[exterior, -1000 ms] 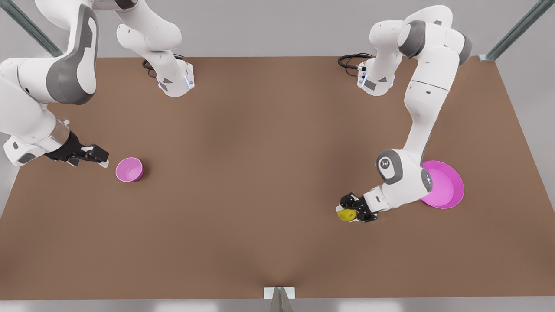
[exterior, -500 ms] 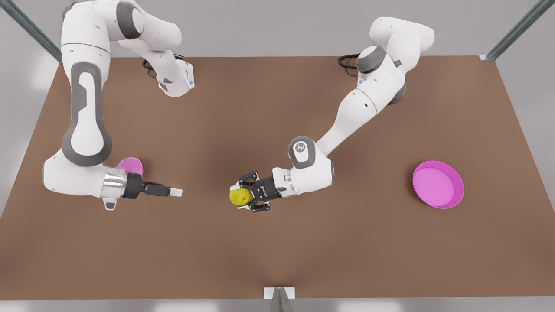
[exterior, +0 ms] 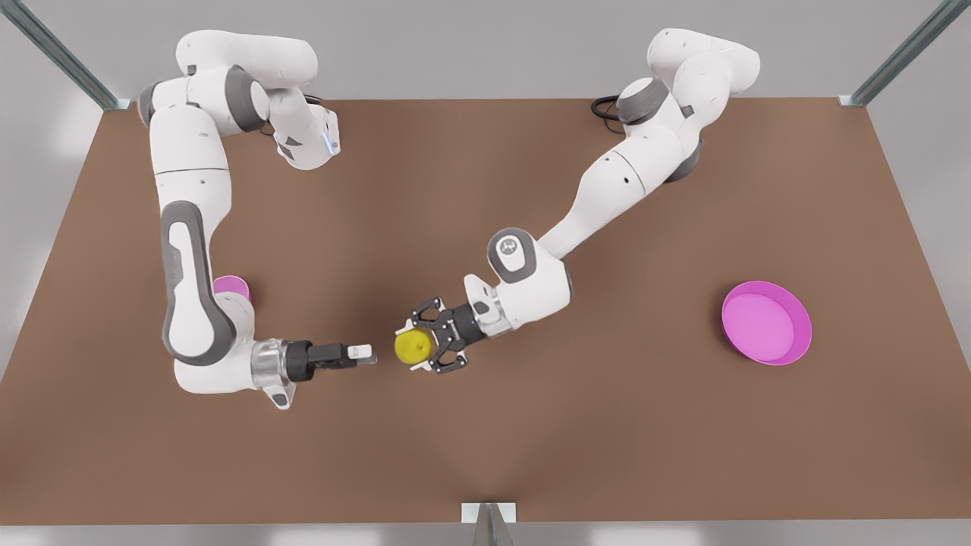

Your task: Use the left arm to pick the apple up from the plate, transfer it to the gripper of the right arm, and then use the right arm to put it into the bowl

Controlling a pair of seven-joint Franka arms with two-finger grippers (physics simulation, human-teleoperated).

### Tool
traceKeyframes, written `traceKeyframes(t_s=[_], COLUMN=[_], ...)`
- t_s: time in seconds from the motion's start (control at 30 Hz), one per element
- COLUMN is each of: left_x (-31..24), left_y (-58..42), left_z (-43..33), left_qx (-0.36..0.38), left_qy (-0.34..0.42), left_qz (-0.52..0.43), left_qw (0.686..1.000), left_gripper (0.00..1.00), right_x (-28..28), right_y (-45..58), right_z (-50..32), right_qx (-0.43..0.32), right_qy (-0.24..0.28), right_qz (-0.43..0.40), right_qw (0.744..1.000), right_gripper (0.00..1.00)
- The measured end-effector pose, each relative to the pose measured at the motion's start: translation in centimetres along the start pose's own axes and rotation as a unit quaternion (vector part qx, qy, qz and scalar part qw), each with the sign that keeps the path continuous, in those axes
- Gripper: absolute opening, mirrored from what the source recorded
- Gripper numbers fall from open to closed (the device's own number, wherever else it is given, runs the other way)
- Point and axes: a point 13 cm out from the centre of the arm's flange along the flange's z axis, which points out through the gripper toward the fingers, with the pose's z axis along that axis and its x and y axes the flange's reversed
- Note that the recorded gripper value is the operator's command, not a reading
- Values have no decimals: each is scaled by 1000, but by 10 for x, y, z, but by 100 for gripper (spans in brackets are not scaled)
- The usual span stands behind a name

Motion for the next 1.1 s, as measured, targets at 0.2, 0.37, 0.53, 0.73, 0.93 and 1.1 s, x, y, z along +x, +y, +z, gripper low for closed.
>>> traceKeyframes(t_s=[0.2, 0.37, 0.53, 0.73, 0.93, 1.1], left_x=[10, 12, 12, 12, 11, 6], left_y=[-8, -10, -10, -12, -13, -14], left_z=[8, 10, 10, 11, 11, 10], left_qx=[-6, -11, -14, -13, -12, -12], left_qy=[2, 2, 1, 2, 2, 0], left_qz=[45, 74, 97, 116, 128, 136], left_qw=[999, 997, 995, 993, 992, 991], left_gripper=[68, 68, 68, 88, 98, 99], right_x=[14, 14, 16, 11, 8, 0], right_y=[-10, -11, -15, -26, -25, -27], right_z=[44, 52, 65, 69, 68, 48], right_qx=[-11, -18, -18, -12, -9, -2], right_qy=[31, 30, 33, 24, 16, 4], right_qz=[-41, -69, -93, -113, -132, -144], right_qw=[999, 997, 995, 993, 991, 990], right_gripper=[100, 100, 100, 87, 79, 79])
